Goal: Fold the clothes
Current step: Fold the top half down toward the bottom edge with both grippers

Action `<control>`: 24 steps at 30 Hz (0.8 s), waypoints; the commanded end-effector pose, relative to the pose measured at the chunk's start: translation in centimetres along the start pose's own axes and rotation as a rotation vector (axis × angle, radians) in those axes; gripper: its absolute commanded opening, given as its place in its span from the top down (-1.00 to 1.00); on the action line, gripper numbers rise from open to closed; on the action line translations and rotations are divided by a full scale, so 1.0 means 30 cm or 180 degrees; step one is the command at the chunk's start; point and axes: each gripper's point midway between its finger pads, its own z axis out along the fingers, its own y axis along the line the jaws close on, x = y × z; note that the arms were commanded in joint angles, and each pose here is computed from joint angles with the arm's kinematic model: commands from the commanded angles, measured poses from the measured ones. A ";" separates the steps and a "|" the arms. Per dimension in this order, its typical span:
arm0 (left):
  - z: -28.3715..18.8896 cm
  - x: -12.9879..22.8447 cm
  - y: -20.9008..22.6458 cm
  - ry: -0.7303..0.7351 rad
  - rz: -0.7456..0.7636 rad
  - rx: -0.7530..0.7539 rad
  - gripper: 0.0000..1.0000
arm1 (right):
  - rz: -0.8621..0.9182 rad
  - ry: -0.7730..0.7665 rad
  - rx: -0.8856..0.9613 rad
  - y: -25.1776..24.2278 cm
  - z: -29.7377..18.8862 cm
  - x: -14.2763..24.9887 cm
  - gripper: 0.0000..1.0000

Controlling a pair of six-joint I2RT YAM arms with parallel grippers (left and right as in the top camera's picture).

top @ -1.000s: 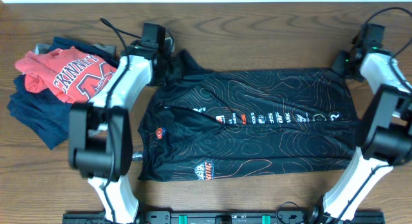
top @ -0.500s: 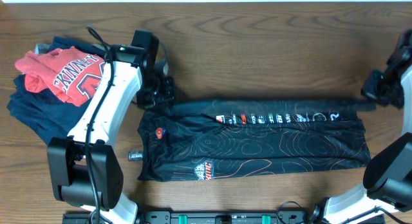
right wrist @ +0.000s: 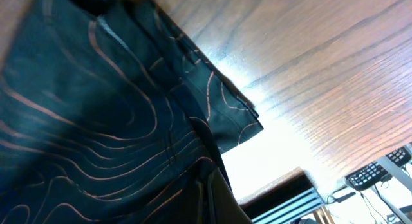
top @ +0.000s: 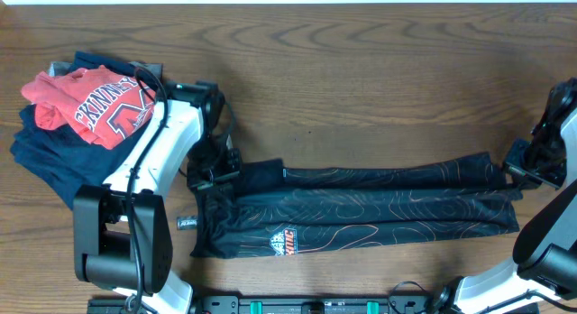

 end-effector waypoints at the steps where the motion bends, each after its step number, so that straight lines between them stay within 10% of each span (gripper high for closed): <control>1: 0.031 0.030 0.041 0.0093 -0.0024 -0.0122 0.88 | 0.0035 0.0002 0.0201 -0.048 0.033 0.003 0.98; 9: 0.059 0.064 0.062 0.0237 -0.0080 -0.0169 0.81 | 0.0077 0.0050 0.0374 -0.075 0.060 0.022 0.95; 13: 0.053 0.112 0.076 0.0420 -0.0135 -0.0232 0.14 | 0.0142 0.0060 0.0396 -0.089 0.063 0.024 0.49; 24: 0.061 0.021 0.048 0.0076 0.0004 -0.0116 0.10 | -0.0256 -0.0021 -0.0244 0.027 0.132 0.004 -0.20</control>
